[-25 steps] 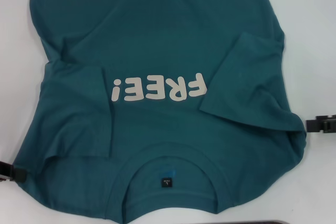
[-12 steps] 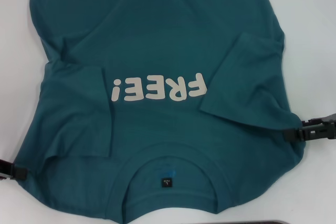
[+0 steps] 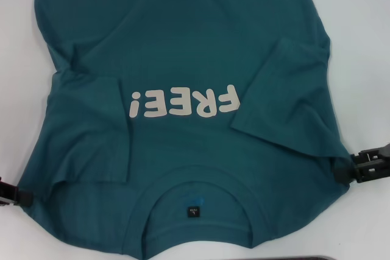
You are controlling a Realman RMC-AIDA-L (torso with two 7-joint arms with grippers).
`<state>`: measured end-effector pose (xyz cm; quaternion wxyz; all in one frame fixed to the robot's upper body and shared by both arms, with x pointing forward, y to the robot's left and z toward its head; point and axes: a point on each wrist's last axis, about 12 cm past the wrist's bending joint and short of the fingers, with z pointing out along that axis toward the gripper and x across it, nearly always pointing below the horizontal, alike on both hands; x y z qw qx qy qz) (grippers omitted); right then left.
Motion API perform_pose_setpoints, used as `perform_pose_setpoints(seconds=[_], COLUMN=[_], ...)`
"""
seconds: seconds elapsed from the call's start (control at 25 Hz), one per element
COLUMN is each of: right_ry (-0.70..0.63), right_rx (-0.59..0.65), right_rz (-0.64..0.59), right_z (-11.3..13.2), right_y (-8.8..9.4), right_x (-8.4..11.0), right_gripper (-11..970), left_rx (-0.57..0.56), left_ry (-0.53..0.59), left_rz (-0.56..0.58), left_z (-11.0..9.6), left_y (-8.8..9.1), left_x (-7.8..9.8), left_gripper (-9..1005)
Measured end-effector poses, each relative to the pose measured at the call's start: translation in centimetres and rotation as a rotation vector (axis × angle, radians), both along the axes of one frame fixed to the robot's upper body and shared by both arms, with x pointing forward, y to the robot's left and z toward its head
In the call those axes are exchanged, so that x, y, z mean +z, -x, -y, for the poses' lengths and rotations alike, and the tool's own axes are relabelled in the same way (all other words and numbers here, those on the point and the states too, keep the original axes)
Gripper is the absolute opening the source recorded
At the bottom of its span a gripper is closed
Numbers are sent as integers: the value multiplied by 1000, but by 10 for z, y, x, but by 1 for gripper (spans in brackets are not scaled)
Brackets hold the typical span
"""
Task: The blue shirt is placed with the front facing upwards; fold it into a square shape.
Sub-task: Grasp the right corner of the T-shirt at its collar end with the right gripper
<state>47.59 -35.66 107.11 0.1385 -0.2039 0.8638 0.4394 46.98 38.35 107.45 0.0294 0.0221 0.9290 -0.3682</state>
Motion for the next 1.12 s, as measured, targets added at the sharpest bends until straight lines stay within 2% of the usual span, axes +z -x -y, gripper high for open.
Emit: perform_pose_setpoints(seconds=[0.2,0.68,1.12], right_ry=[-9,45,61], right_rx=[4,-41,-28], right_rz=[-1,-43,-53], right_z=[3,13,9], right_y=[1,5,5], right_x=[3,-2,-6], right_gripper=[878,877,862], left_rx=[-2,-5,-6], left_ry=[1,2,-4], left_rz=[3,8,14], left_z=[1,2,3], left_y=[-2,-3,-6], left_x=[0,1,1], left_gripper=[4,4,3])
